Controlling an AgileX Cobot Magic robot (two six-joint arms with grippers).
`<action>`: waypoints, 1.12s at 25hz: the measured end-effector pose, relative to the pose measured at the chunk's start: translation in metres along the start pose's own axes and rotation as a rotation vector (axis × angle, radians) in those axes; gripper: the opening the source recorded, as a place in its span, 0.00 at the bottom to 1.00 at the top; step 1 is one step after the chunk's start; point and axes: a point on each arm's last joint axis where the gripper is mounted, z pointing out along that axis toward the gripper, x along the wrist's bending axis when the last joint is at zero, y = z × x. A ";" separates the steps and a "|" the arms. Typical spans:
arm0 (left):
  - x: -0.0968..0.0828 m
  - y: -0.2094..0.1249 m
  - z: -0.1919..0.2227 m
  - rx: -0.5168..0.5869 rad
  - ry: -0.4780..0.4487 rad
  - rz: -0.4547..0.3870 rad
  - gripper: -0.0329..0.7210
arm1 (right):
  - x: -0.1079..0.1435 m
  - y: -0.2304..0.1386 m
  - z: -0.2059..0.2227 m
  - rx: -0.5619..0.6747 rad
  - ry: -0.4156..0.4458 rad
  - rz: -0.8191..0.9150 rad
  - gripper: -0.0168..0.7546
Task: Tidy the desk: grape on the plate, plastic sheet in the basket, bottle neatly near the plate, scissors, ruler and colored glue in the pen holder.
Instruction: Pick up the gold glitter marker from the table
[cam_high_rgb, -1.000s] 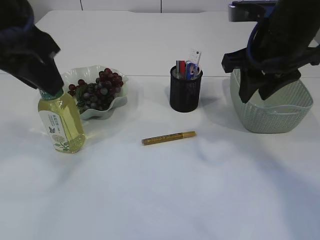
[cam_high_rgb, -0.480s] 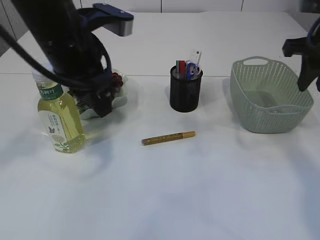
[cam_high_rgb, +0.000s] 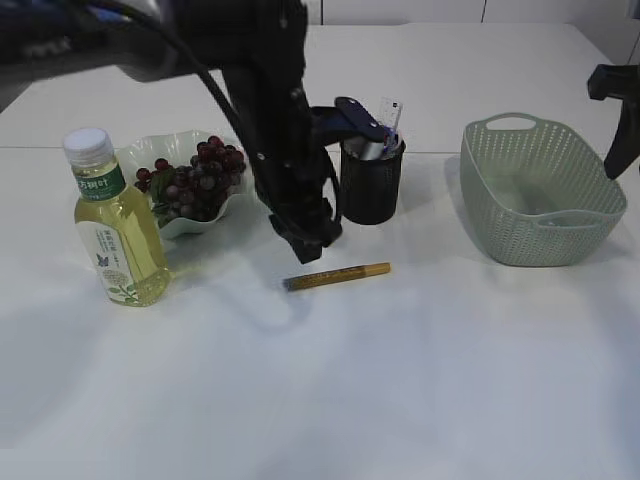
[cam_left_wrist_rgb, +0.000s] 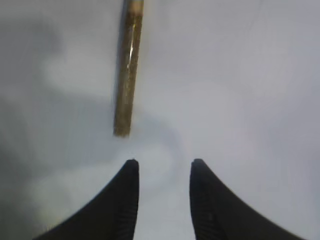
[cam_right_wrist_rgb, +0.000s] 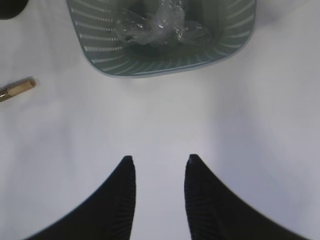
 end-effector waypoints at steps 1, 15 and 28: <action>0.000 0.007 0.006 -0.004 0.001 0.019 0.38 | 0.000 0.000 0.000 0.000 0.004 -0.001 0.38; 0.016 0.023 0.067 0.056 0.027 0.065 0.38 | 0.001 0.000 0.000 0.001 0.007 -0.039 0.38; 0.021 0.019 0.086 0.081 0.022 0.073 0.38 | 0.001 0.000 0.000 0.001 0.007 -0.043 0.38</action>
